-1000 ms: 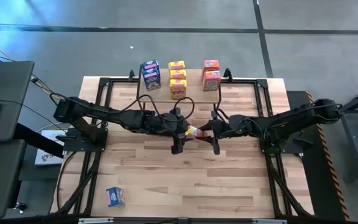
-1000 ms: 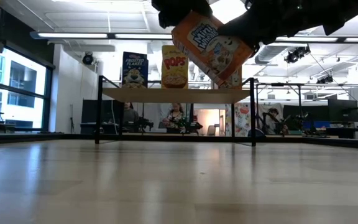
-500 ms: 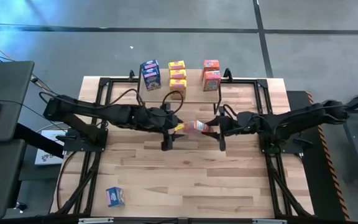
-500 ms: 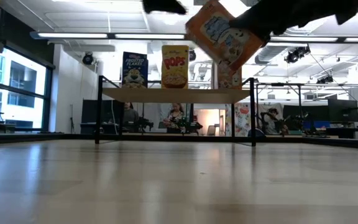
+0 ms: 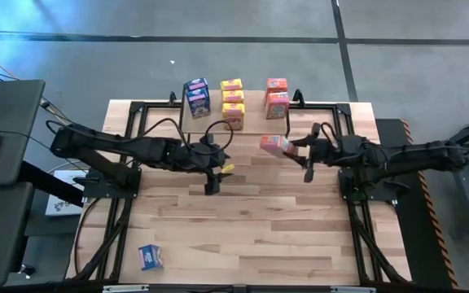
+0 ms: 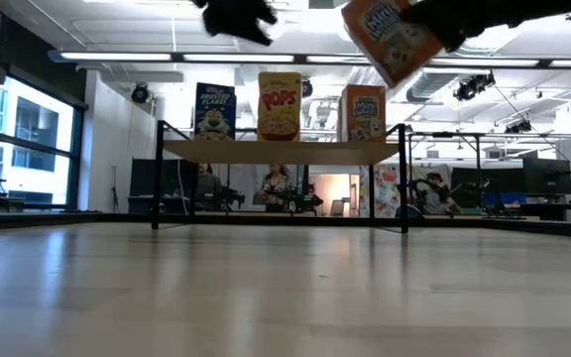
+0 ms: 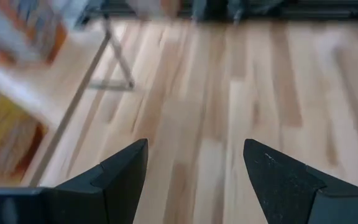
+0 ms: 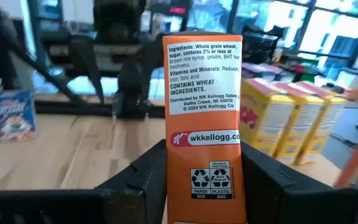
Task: Stack cereal on shelf
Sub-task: Put the orange cereal box and aligned with the other orange cereal boxes on the shelf
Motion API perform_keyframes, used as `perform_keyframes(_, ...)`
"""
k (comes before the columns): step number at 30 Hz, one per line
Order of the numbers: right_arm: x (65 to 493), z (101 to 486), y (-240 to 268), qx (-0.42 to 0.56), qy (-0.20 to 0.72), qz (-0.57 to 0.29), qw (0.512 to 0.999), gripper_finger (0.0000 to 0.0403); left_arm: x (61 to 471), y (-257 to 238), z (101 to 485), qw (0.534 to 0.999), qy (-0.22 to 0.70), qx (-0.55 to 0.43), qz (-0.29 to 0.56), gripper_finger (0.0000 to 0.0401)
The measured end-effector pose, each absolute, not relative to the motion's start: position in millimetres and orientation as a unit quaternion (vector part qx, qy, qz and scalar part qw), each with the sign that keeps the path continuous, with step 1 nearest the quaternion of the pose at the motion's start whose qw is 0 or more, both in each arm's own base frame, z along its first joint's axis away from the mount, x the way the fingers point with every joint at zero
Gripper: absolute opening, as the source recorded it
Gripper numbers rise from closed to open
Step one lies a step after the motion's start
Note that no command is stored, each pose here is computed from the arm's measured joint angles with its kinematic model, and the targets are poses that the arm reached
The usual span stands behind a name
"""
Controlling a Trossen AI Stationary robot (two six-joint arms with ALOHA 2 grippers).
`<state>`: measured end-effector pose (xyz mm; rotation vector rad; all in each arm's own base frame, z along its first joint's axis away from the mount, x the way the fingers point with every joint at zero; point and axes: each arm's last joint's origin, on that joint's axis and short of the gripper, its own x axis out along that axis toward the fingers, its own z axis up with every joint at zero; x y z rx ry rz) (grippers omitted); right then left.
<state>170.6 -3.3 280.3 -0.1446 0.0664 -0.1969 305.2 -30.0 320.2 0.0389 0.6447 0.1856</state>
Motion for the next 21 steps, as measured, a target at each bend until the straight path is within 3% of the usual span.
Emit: perform_keyframes(21,129,205,-30,-0.077,-0.178,-0.11,0.975,0.0151,274,-24,277,0.957,0.263,-0.007,0.123,0.0257)
